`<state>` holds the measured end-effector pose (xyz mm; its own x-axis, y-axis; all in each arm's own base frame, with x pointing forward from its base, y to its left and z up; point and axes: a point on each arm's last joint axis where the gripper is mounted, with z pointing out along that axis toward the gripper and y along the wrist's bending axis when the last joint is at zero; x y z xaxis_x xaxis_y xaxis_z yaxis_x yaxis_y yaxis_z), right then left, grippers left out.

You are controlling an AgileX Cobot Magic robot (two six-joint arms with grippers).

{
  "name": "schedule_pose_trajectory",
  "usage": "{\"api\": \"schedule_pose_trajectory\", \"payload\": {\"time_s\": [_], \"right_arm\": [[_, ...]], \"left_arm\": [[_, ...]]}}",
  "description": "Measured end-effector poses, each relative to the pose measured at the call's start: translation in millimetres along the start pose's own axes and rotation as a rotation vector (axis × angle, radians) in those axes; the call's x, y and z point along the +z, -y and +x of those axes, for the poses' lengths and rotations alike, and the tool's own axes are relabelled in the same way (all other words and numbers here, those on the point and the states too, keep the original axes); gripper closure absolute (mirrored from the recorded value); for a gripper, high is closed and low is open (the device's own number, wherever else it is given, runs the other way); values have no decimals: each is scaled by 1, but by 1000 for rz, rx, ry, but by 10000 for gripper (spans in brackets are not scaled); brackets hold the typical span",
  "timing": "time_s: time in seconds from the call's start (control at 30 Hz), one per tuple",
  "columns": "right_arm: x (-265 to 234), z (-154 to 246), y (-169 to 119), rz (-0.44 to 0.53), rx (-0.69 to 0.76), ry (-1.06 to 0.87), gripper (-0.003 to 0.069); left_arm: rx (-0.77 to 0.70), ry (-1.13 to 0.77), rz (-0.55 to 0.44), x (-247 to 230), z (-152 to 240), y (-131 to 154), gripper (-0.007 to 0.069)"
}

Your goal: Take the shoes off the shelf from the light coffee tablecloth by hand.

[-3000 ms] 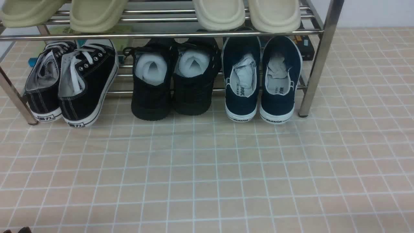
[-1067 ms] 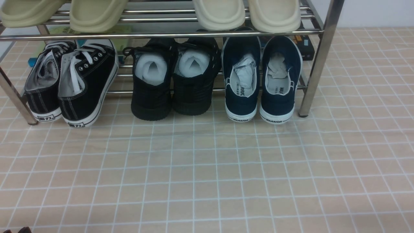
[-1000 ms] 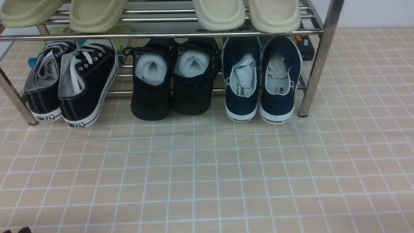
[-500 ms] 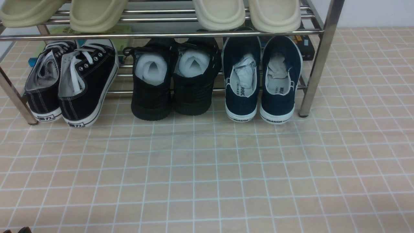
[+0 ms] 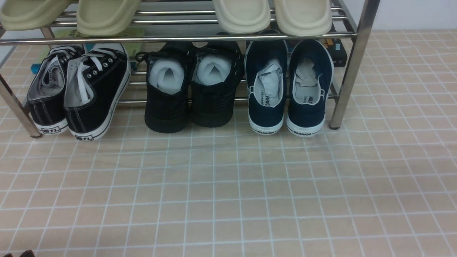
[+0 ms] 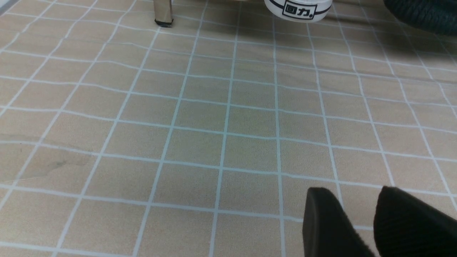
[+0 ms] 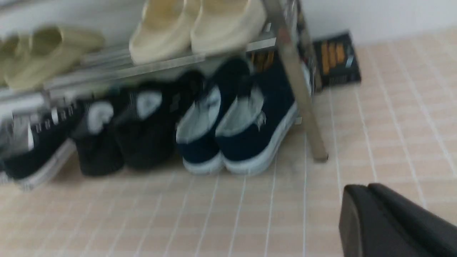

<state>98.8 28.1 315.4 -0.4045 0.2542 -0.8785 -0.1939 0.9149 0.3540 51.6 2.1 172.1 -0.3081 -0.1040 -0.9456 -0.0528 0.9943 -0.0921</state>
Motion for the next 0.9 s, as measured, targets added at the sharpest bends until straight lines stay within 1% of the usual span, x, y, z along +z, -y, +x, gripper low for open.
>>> {"api": "schedule_pose_trajectory", "payload": {"time_s": [0.07,0.1,0.13,0.17,0.23,0.3,0.33,0.43,0.57,0.6,0.67,0.73,0.87,0.9], "right_arm": [[27,-4,3,-1,23,-189,666],[33,-6,2,-27,36,-268,666],[38,-6,4,-27,43,-297,666],[52,-9,4,-56,47,-403,664],[71,-14,3,-120,56,-521,661],[86,-19,-1,-188,67,-594,659],[97,-23,-6,-239,68,-636,659],[118,-31,-23,-313,29,-682,659],[148,-32,-50,-353,-42,-710,657],[151,-34,-53,-348,-49,-702,655],[172,-38,-69,-333,-100,-713,646],[184,-41,-76,-304,-139,-722,637],[219,-53,-85,-188,-199,-717,587],[230,-56,-86,-157,-205,-712,566]], "left_arm": [[0,0,0,0,0,0,386],[0,0,0,0,0,0,386],[0,0,0,0,0,0,386],[0,0,0,0,0,0,386],[0,0,0,0,0,0,386],[0,0,0,0,0,0,386],[0,0,0,0,0,0,386],[0,0,0,0,0,0,386],[0,0,0,0,0,0,386],[0,0,0,0,0,0,386],[0,0,0,0,0,0,386],[0,0,0,0,0,0,386],[0,0,0,0,0,0,386],[0,0,0,0,0,0,386]]}}
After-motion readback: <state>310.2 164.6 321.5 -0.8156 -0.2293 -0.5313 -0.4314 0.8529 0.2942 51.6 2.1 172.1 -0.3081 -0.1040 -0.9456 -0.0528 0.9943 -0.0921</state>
